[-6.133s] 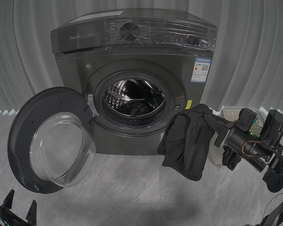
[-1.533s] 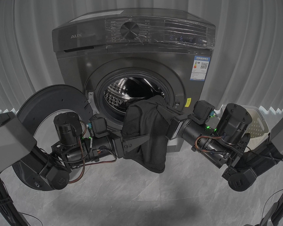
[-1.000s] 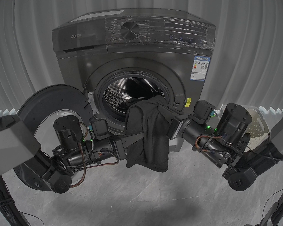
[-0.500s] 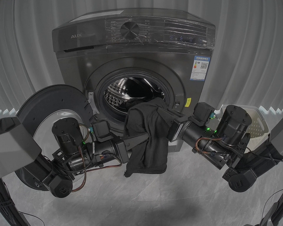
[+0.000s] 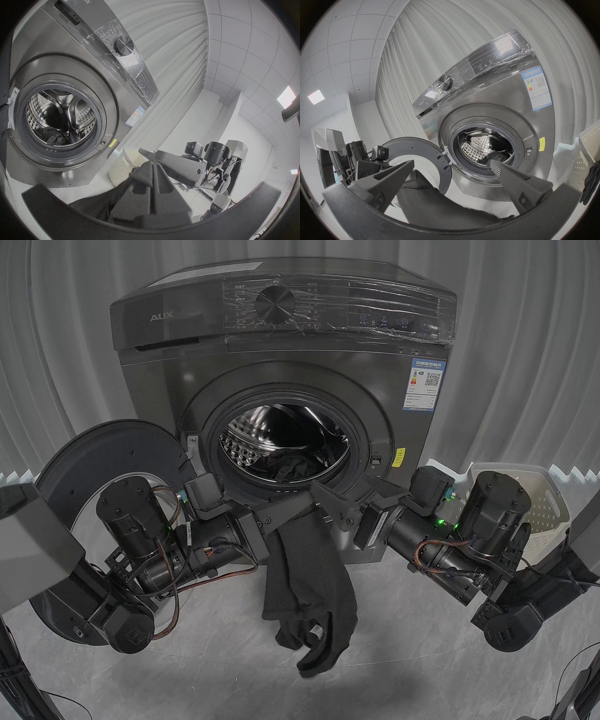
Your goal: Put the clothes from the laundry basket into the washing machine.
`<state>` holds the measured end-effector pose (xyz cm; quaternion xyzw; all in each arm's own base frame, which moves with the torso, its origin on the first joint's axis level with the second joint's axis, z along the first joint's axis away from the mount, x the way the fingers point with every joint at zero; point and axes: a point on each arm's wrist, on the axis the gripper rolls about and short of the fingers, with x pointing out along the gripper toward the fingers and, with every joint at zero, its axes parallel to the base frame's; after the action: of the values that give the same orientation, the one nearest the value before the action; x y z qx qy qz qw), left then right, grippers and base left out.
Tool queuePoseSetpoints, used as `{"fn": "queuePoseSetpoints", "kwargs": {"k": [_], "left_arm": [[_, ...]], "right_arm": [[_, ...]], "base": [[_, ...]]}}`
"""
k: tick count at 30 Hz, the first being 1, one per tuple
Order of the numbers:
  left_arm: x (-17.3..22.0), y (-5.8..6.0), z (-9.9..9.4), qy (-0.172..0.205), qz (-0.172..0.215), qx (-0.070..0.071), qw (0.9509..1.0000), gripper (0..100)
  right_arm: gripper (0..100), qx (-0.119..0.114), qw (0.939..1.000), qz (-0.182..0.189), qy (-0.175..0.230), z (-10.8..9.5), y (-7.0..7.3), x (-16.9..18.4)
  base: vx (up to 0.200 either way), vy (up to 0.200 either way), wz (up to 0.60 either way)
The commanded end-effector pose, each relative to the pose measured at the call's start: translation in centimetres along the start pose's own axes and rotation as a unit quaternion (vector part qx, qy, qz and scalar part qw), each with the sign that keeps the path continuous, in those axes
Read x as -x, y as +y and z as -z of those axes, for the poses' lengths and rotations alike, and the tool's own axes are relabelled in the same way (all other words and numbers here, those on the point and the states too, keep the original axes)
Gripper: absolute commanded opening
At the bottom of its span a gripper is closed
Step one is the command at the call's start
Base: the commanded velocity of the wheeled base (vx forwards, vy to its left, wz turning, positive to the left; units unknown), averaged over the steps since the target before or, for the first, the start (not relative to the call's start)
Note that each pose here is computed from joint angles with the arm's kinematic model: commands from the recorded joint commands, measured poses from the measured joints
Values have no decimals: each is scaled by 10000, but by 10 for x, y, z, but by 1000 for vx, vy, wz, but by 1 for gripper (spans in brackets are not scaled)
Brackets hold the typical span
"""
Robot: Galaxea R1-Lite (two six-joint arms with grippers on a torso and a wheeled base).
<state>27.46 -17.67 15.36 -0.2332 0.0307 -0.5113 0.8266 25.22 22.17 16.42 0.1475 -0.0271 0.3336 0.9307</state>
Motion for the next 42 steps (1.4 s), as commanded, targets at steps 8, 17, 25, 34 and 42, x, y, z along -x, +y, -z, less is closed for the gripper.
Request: {"fn": "queuePoseSetpoints", "kwargs": {"k": [8, 17, 25, 34, 42], "left_arm": [[-4, -5, -16, -319, 43, -158, 9994, 0], [-2, -21, -42, -762, 62, -373, 9964, 0], [-5, -20, -47, -868, -266, -543, 9944, 0], [-5, -21, -48, -812, -750, -824, 9905, 0], [-24, -23, -59, -856, -1492, -1177, 9780, 0]], "right_arm": [[100, 165, 9986, 509, 55, 2, -32, -3], [100, 465, 9907, 969, 834, 36, -59, 19], [100, 615, 9866, 815, 1269, 61, -52, 21], [100, 617, 9869, 776, 1269, 63, -49, 18], [100, 621, 9849, 668, 1470, 76, -42, 19]], "base": [[0, 0, 0], [0, 0, 0], [0, 0, 0], [0, 0, 0], [0, 0, 0]]}}
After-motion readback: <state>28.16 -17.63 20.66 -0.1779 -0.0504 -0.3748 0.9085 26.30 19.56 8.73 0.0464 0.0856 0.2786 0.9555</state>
